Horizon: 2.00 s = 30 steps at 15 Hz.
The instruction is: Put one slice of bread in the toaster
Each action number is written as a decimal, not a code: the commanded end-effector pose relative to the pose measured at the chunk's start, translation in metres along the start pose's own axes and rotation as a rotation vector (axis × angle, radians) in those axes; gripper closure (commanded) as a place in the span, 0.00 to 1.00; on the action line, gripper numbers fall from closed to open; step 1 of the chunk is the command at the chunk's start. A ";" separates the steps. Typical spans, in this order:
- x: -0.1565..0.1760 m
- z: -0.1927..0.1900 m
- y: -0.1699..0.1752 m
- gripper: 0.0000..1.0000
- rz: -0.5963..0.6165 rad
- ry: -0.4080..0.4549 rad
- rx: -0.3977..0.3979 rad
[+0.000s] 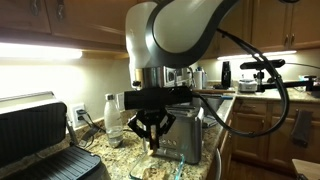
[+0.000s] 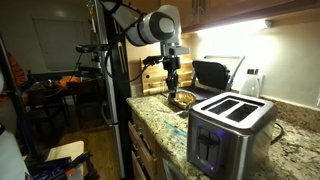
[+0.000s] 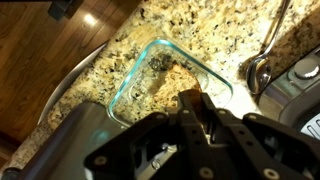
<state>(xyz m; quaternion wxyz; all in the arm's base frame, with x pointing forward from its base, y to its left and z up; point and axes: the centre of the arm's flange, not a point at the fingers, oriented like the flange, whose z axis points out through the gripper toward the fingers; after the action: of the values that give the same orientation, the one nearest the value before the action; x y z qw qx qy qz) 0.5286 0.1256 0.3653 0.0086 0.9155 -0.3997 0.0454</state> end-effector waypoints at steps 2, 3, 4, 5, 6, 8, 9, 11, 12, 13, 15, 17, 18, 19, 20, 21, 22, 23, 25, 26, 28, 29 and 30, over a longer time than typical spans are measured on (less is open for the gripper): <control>-0.015 -0.040 0.027 0.97 -0.118 -0.011 0.011; -0.016 -0.046 0.030 0.97 -0.141 -0.010 0.010; -0.017 -0.052 0.033 0.97 -0.168 -0.010 0.014; -0.017 -0.057 0.037 0.97 -0.195 -0.012 0.018; -0.017 -0.063 0.040 0.97 -0.221 -0.012 0.024; -0.018 -0.075 0.050 0.97 -0.271 -0.012 0.029; -0.019 -0.081 0.054 0.97 -0.288 -0.010 0.030; -0.020 -0.093 0.065 0.97 -0.325 -0.008 0.022; -0.019 -0.098 0.071 0.97 -0.345 -0.008 0.020; -0.017 -0.105 0.079 0.97 -0.360 -0.006 0.010; -0.013 -0.117 0.093 0.97 -0.385 -0.006 -0.008; -0.004 -0.129 0.110 0.97 -0.421 -0.017 -0.029; 0.001 -0.135 0.118 0.97 -0.438 -0.022 -0.042; 0.008 -0.141 0.126 0.97 -0.456 -0.029 -0.051; 0.015 -0.146 0.134 0.97 -0.479 -0.038 -0.060; 0.022 -0.150 0.142 0.97 -0.502 -0.045 -0.063; 0.030 -0.153 0.148 0.97 -0.522 -0.052 -0.065; 0.038 -0.156 0.154 0.97 -0.539 -0.057 -0.071; 0.054 -0.160 0.160 0.97 -0.568 -0.062 -0.073; 0.063 -0.160 0.160 0.97 -0.584 -0.067 -0.072; 0.078 -0.161 0.160 0.97 -0.612 -0.073 -0.065; 0.085 -0.161 0.159 0.97 -0.621 -0.074 -0.061; 0.093 -0.160 0.157 0.97 -0.631 -0.079 -0.061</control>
<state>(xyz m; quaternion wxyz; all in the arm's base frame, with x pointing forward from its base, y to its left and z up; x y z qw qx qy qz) 0.4464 -0.0255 0.5246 0.0302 0.9929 -0.1150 0.0075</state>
